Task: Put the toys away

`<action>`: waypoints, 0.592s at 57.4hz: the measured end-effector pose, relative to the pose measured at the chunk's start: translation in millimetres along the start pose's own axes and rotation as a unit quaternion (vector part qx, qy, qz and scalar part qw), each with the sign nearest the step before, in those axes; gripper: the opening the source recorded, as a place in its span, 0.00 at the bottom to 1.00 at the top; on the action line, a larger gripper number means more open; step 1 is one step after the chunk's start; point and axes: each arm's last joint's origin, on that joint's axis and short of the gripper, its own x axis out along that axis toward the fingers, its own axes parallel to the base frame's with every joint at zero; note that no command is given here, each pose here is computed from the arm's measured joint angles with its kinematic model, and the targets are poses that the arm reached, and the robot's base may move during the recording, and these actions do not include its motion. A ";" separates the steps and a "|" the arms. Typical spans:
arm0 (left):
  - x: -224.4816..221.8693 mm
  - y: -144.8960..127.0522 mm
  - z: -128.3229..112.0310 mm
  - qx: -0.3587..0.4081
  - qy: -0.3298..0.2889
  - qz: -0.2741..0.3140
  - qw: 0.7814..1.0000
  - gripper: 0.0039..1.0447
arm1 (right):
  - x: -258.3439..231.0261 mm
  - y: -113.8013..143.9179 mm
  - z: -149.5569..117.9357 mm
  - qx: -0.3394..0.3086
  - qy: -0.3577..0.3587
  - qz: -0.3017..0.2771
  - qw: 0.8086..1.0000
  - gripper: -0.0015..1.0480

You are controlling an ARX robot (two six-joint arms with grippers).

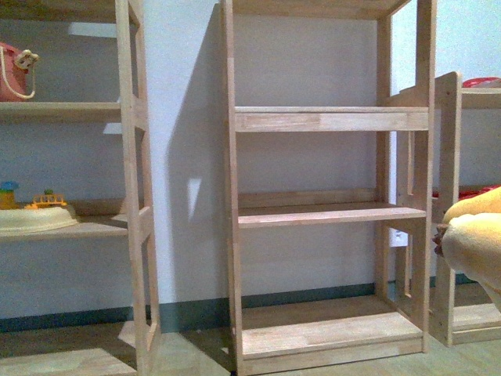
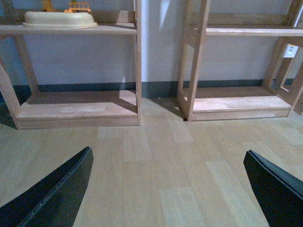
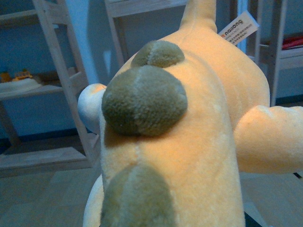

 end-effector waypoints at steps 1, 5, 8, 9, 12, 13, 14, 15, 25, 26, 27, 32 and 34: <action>0.0 0.0 0.0 0.000 0.000 0.000 1.000 0.95 | 0.0 0.2 0.0 0.000 0.000 0.001 1.000 0.16; 0.0 0.0 0.0 0.000 0.000 0.001 1.000 0.95 | 0.0 0.3 -0.2 0.000 0.001 0.003 1.000 0.16; 0.0 0.0 0.1 0.000 -0.001 0.000 1.000 0.95 | 0.1 0.3 -0.4 0.000 0.001 0.003 1.000 0.16; 0.0 0.0 0.1 0.000 -0.001 0.000 1.000 0.95 | 0.1 0.3 -0.4 0.000 0.001 0.003 1.000 0.16; 0.0 0.0 0.1 0.000 0.000 0.000 1.000 0.95 | 0.1 0.3 -0.4 0.000 0.001 0.003 1.000 0.16; 0.0 0.0 0.1 0.000 -0.001 0.000 1.000 0.95 | 0.1 0.3 -0.4 0.000 0.001 0.002 1.000 0.16; 0.0 0.0 0.1 0.000 -0.001 0.000 1.000 0.95 | 0.1 0.2 -0.4 0.000 0.001 0.002 1.000 0.16; 0.0 0.0 0.1 0.000 -0.001 0.000 1.000 0.95 | 0.1 0.2 -0.3 0.000 0.001 0.001 1.000 0.16; 0.0 0.0 0.1 0.000 0.000 0.000 1.000 0.95 | 0.1 0.1 -0.3 0.000 0.001 0.001 1.000 0.16; 0.0 0.0 0.1 0.000 0.000 0.000 1.000 0.95 | 0.1 0.1 -0.3 0.000 0.001 0.001 1.000 0.16; 0.0 0.0 0.1 0.000 0.000 0.000 1.000 0.95 | 0.1 0.1 -0.3 0.000 0.001 0.001 1.000 0.16; 0.0 0.0 0.1 0.000 -0.001 0.000 1.000 0.95 | 0.1 0.2 -0.3 0.000 0.001 0.001 1.000 0.16; 0.0 0.0 0.1 0.000 0.000 0.000 1.000 0.95 | 0.1 0.2 -0.3 0.000 0.001 0.001 1.000 0.16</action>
